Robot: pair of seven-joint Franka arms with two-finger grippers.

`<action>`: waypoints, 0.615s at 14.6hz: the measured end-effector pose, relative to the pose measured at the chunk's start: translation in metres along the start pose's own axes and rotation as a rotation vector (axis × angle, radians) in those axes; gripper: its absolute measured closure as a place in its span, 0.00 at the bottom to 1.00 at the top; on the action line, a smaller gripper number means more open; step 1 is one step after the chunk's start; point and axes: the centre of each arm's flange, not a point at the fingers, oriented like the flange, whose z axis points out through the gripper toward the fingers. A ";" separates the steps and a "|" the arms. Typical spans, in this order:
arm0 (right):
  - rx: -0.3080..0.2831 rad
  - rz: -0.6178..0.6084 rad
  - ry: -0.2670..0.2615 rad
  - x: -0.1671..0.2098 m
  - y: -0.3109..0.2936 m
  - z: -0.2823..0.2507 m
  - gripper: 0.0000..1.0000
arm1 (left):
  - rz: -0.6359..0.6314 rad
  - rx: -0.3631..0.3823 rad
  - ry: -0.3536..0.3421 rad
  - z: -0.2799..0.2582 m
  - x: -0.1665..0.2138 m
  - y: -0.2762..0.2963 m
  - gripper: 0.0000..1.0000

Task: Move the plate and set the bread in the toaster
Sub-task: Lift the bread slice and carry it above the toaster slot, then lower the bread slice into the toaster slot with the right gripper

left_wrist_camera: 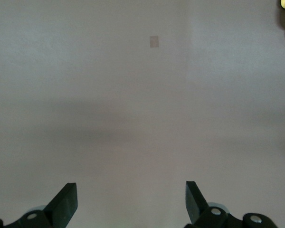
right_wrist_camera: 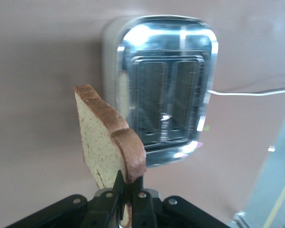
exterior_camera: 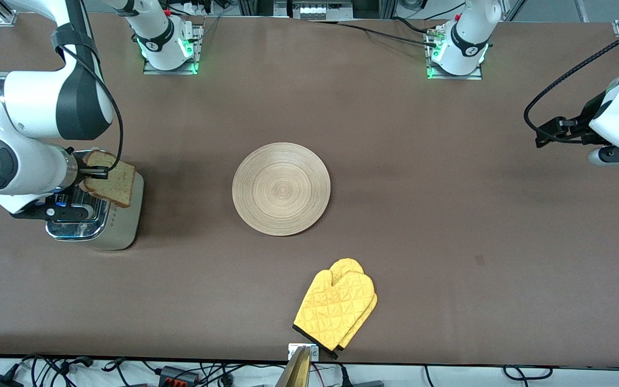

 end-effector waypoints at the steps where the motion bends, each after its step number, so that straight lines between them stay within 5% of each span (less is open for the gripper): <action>1: -0.049 0.006 0.003 0.000 0.004 0.000 0.92 | -0.011 -0.014 0.009 0.000 0.001 -0.005 0.00; 3: -0.119 0.016 -0.005 -0.001 0.009 0.001 0.92 | -0.030 -0.030 0.025 0.000 0.003 -0.014 0.00; 9: -0.156 0.016 -0.042 0.007 0.009 0.021 0.92 | -0.034 -0.033 0.037 0.001 0.005 -0.015 0.00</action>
